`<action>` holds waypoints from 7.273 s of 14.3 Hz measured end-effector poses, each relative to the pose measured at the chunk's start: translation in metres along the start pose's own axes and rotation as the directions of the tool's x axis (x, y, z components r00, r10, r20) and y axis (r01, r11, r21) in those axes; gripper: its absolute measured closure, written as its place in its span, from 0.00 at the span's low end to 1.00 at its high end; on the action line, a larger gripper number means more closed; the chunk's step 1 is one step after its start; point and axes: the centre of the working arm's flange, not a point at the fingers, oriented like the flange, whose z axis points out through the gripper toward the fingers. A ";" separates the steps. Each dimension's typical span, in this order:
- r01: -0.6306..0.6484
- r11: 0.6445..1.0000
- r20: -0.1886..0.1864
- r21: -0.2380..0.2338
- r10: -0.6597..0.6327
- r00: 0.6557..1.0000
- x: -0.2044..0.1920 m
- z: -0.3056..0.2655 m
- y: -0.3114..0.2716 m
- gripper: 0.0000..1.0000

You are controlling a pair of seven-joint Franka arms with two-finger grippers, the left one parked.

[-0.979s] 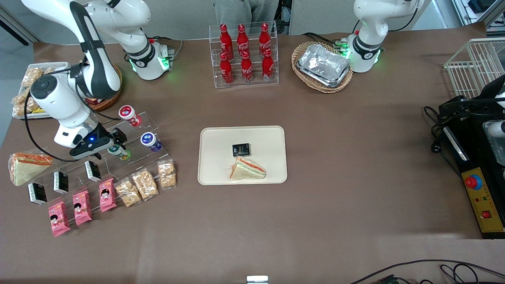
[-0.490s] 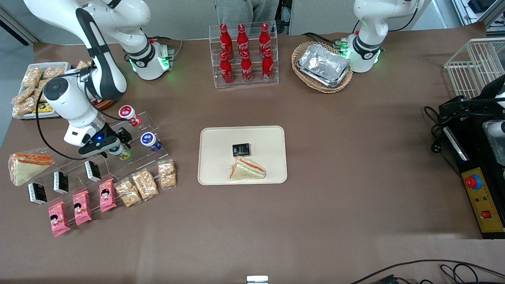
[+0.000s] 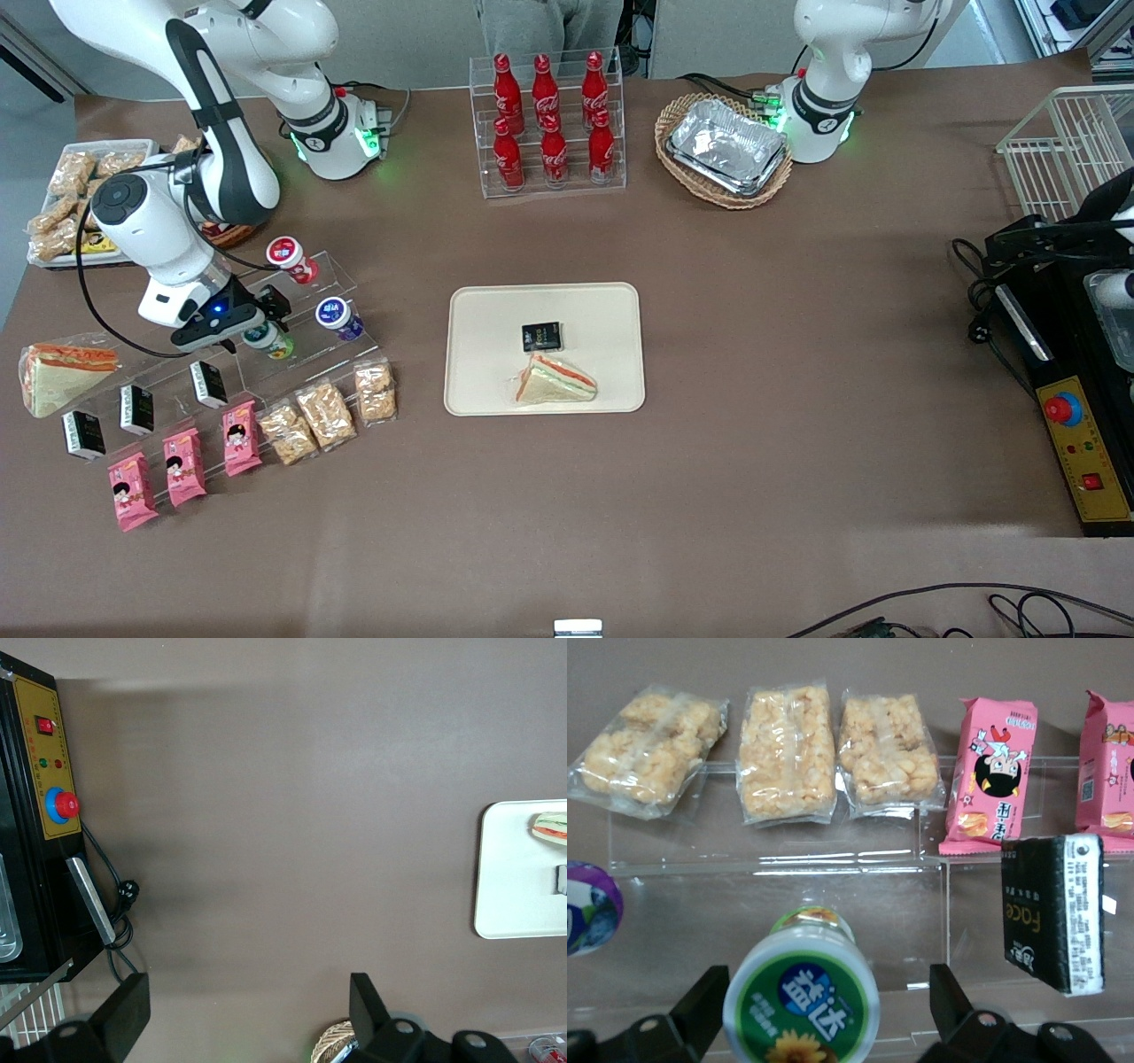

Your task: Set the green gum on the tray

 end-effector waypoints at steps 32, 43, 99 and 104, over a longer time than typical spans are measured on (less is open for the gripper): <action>-0.313 0.949 0.164 0.031 0.305 0.938 0.156 -0.319 -0.086 0.43; -0.577 0.817 0.203 -0.019 0.568 0.798 0.201 -0.174 -0.244 0.43; -0.365 0.931 0.201 0.012 0.355 0.913 0.176 -0.296 -0.057 0.00; -0.310 0.950 0.198 0.027 0.299 0.934 0.138 -0.294 0.046 0.00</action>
